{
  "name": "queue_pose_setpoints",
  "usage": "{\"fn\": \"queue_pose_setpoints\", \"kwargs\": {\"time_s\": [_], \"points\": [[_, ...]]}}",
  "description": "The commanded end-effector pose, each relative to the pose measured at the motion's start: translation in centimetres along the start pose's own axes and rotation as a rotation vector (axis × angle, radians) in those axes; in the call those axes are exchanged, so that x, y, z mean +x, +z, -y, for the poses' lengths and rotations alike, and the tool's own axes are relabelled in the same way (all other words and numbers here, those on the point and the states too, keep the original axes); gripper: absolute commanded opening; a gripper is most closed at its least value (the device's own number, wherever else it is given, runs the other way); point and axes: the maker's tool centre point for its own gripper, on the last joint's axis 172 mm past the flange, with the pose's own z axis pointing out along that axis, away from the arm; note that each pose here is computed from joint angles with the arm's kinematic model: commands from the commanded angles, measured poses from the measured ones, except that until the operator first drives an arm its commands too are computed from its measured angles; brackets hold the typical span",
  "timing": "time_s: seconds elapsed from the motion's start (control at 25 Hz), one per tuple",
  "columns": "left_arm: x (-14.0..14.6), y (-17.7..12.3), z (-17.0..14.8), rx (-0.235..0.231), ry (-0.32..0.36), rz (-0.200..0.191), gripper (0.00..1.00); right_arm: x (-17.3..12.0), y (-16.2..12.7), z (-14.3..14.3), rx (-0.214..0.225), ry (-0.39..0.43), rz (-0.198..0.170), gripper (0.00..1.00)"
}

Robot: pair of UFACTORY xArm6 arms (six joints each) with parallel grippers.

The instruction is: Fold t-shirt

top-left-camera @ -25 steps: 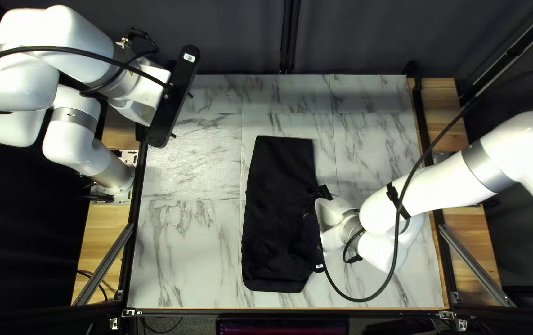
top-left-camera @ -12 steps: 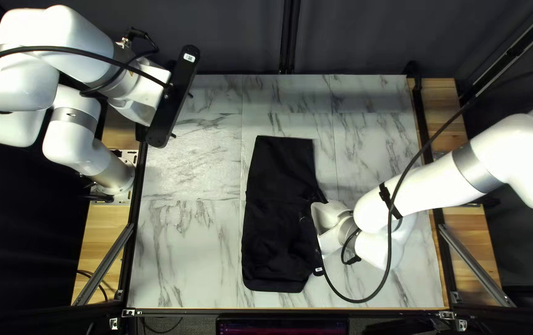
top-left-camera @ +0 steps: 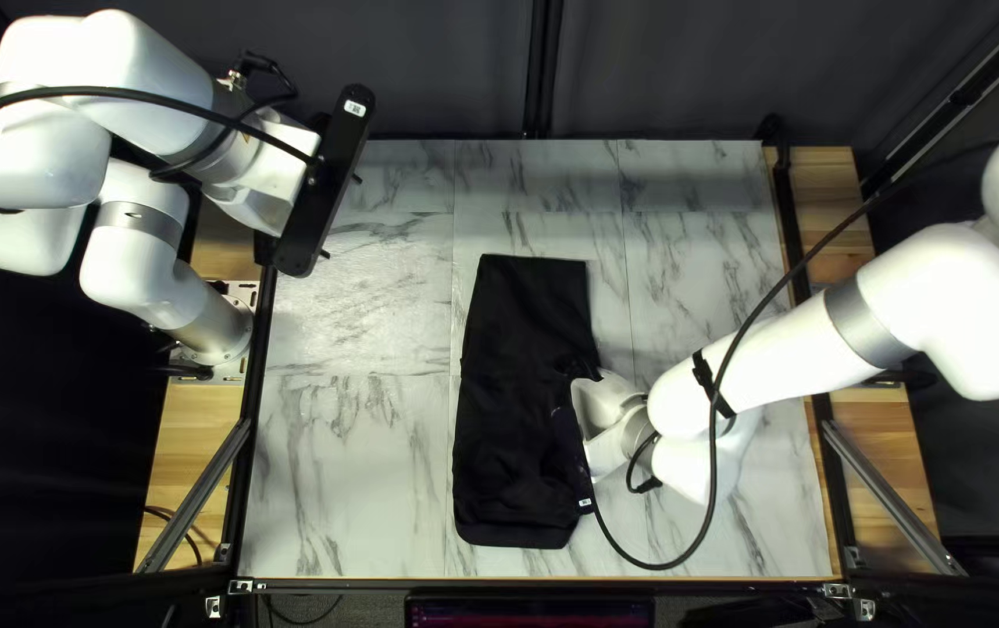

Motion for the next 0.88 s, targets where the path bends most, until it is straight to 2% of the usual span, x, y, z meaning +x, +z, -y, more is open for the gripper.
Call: {"fn": "queue_pose_setpoints", "kwargs": {"time_s": [0.04, 0.08, 0.32, 0.36, 0.4, 0.44, 0.48, 0.88], "points": [[0.0, 0.0, 0.0, 0.000, 0.000, 0.000, 1.00, 0.2, 0.1, 0.4, 0.001, -0.007, 0.002, 0.85], [0.0, 0.0, 0.0, 0.000, 0.000, 0.000, 1.00, 0.2, 0.1, 0.5, 0.002, -0.009, 0.002, 0.85], [0.0, 0.0, 0.0, 0.000, 0.000, 0.000, 1.00, 0.4, 0.3, 0.9, 0.002, -0.010, 0.006, 0.68], [0.0, 0.0, 0.0, 0.000, 0.000, 0.000, 1.00, 0.5, 0.3, 0.9, 0.000, -0.011, 0.006, 0.52], [0.0, 0.0, 0.0, 0.000, 0.000, 0.000, 1.00, 0.5, 0.3, 1.0, -0.001, -0.011, 0.005, 0.52], [0.0, 0.0, 0.0, 0.000, 0.000, 0.000, 1.00, 0.6, 0.3, 1.1, -0.002, -0.013, 0.005, 0.18], [0.0, 0.0, 0.0, 0.000, 0.000, 0.000, 1.00, 0.5, 0.4, 1.1, -0.003, -0.014, 0.004, 0.00], [0.0, 0.0, 0.0, 0.000, 0.000, 0.000, 1.00, 0.8, 0.4, 1.3, 0.004, -0.015, 0.003, 0.00]]}}
